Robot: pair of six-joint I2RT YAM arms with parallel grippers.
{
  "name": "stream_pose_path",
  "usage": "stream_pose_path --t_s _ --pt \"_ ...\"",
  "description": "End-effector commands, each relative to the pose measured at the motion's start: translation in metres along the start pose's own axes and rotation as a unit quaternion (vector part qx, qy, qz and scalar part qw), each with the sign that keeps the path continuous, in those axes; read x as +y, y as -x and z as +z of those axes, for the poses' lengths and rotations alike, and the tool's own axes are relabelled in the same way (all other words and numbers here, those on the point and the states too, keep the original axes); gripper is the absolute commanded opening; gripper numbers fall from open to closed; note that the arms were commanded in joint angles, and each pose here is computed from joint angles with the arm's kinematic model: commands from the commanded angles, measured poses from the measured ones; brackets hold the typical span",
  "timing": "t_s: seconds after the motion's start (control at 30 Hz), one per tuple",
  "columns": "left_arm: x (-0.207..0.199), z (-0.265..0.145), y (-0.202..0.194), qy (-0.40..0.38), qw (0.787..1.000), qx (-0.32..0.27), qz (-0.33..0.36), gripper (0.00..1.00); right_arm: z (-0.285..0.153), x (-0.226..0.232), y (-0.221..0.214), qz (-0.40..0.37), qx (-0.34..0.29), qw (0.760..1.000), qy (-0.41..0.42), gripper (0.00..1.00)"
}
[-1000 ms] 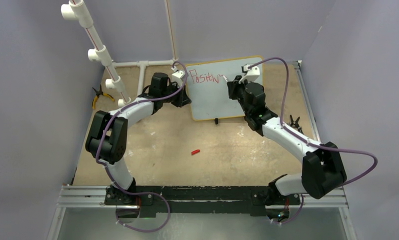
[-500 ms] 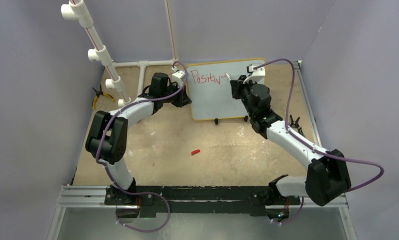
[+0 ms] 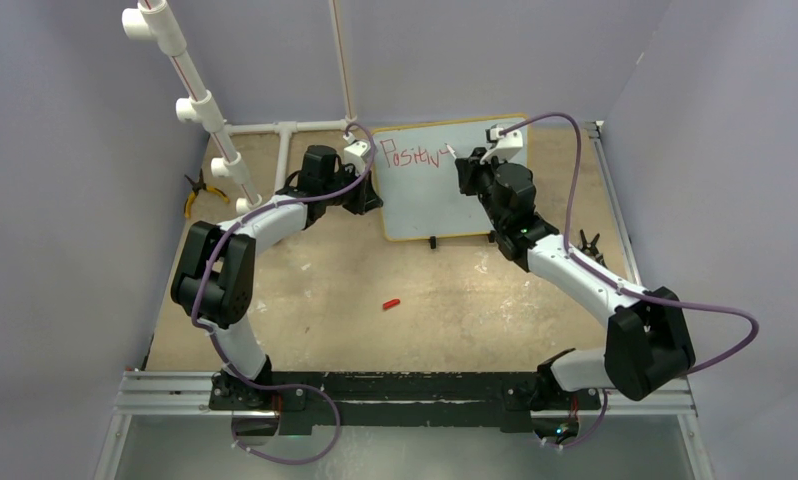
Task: Write a sentence on the whiteboard
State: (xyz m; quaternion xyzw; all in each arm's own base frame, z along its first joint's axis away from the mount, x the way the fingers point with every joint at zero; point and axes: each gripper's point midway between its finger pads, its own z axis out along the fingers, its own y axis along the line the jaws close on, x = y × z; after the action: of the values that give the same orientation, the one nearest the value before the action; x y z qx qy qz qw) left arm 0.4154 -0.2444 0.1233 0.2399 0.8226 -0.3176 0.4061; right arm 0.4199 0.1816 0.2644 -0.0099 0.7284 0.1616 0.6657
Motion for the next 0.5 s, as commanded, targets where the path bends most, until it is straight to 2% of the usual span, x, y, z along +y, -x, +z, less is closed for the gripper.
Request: stream_pose_path --t_s 0.0,0.47 --pt "-0.009 -0.007 0.031 -0.008 0.999 -0.038 0.022 0.00 -0.003 -0.002 0.014 0.000 -0.018 1.000 -0.005 0.00" --pt "-0.010 -0.009 0.033 -0.009 0.999 -0.040 0.022 0.00 -0.016 -0.011 -0.024 -0.002 0.033 0.999 -0.011 0.00"
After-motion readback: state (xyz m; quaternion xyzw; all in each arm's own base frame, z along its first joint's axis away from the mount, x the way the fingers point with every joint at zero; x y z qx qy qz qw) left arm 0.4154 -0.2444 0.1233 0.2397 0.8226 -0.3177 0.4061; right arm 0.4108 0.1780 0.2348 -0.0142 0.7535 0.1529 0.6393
